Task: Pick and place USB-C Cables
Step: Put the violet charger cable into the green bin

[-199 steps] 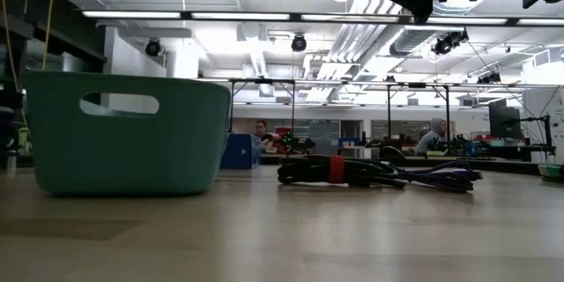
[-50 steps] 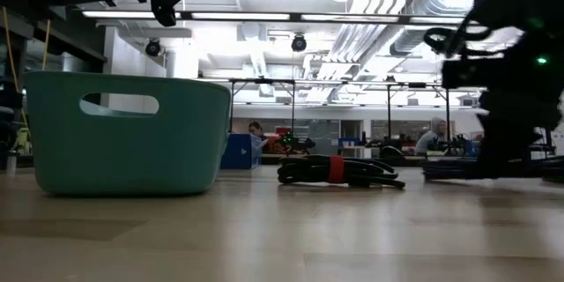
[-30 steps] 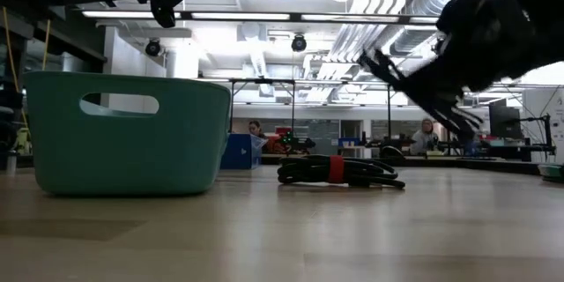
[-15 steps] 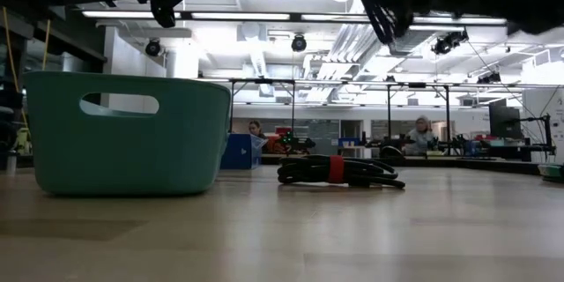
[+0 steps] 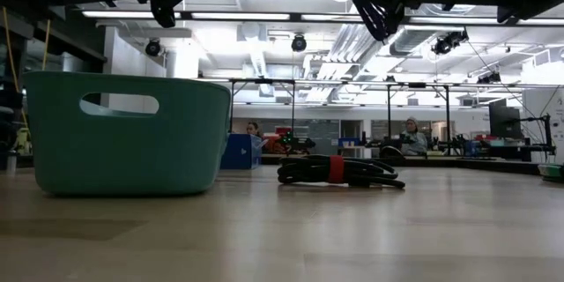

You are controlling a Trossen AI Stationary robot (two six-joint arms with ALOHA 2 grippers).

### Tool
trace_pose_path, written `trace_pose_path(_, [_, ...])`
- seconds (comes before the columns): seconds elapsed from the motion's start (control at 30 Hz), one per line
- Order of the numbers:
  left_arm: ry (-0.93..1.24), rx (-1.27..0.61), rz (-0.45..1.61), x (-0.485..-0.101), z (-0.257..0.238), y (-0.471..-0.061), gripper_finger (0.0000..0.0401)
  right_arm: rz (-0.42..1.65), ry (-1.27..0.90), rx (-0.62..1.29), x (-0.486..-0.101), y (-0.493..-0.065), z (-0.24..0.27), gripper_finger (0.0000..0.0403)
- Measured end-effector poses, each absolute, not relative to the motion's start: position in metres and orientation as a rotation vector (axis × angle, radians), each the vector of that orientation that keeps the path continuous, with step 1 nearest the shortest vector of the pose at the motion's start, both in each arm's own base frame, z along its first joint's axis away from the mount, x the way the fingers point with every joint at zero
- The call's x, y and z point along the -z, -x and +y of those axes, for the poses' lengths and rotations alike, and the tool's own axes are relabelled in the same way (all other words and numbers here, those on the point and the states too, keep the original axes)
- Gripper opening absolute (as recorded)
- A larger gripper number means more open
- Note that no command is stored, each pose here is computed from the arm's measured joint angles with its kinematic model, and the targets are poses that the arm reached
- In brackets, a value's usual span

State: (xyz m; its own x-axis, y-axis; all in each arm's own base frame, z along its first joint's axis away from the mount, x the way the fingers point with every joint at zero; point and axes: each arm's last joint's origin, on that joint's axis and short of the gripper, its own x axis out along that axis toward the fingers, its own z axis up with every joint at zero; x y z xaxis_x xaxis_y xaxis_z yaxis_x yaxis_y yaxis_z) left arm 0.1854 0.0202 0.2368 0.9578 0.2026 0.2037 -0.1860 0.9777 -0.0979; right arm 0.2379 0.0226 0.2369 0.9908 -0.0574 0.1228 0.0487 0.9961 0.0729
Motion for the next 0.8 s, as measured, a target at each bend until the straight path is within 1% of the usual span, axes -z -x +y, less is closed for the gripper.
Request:
trace_pose_path(0.17, [0.107, -0.195, -0.198, -0.233, 0.021, -0.189, 0.0147, -0.155, -0.096, 0.051, -0.24, -0.238, 0.023, 0.0009])
trace_pose_path(0.33, [0.13, -0.197, -0.166, -0.224, 0.022, -0.203, 0.0147, -0.208, -0.12, 0.06, -0.245, -0.237, 0.022, 0.0005])
trace_pose_path(0.53, [0.128, -0.201, -0.094, -0.222, 0.026, -0.246, 0.0147, -0.241, -0.151, 0.058, -0.247, -0.237, 0.022, 0.0005])
trace_pose_path(0.67, [0.121, -0.203, -0.053, -0.217, 0.029, -0.277, 0.0147, -0.266, -0.173, 0.054, -0.242, -0.243, 0.023, 0.0005])
trace_pose_path(0.8, [0.132, -0.149, -0.016, -0.209, 0.029, -0.302, 0.0147, -0.275, -0.18, 0.052, -0.233, -0.254, 0.024, 0.0005])
